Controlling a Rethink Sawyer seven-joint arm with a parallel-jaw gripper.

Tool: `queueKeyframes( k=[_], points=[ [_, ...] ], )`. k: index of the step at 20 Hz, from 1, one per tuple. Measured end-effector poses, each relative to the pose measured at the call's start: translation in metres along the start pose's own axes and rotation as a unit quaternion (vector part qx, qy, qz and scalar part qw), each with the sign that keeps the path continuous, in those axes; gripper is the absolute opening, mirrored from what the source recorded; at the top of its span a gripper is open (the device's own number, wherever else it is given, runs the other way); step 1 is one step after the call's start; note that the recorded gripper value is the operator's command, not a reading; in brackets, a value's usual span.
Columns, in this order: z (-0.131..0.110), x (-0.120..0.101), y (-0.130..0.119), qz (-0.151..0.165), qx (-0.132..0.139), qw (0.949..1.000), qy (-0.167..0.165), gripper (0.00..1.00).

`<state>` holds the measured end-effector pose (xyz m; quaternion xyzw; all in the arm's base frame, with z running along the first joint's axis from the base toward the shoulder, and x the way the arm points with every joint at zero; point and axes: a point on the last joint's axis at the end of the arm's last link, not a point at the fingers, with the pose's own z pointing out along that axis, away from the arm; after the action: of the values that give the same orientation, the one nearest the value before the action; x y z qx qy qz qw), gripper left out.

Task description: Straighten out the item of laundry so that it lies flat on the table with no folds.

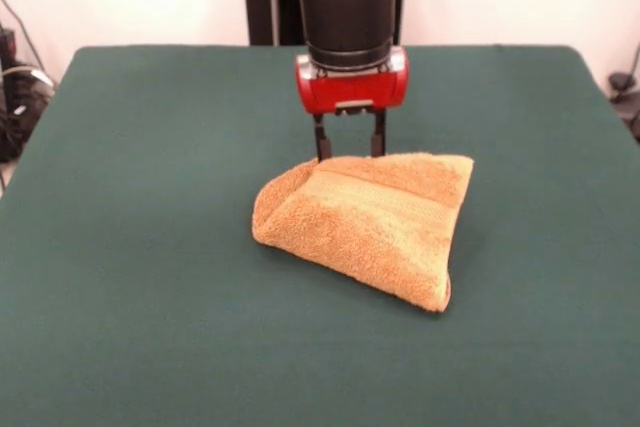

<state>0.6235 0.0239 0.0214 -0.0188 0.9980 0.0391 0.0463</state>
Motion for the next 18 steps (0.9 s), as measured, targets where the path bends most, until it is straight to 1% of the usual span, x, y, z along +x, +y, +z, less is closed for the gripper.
queueKeyframes(
  k=[2, 6, 9, 10, 12, 18],
  points=[
    [0.004, 0.0, 0.001, -0.001, 0.0, 1.0, -0.002, 1.0],
    [0.019, 0.001, 0.0, -0.007, 0.0, 1.0, -0.005, 1.0],
    [0.037, 0.003, -0.001, -0.003, -0.003, 1.0, -0.004, 1.0],
    [0.047, 0.006, -0.003, 0.0, -0.006, 1.0, -0.001, 1.0],
    [0.054, 0.007, -0.004, 0.004, -0.009, 1.0, -0.001, 1.0],
    [0.055, 0.003, -0.007, 0.009, -0.015, 0.9998, -0.006, 1.0]
  ],
)
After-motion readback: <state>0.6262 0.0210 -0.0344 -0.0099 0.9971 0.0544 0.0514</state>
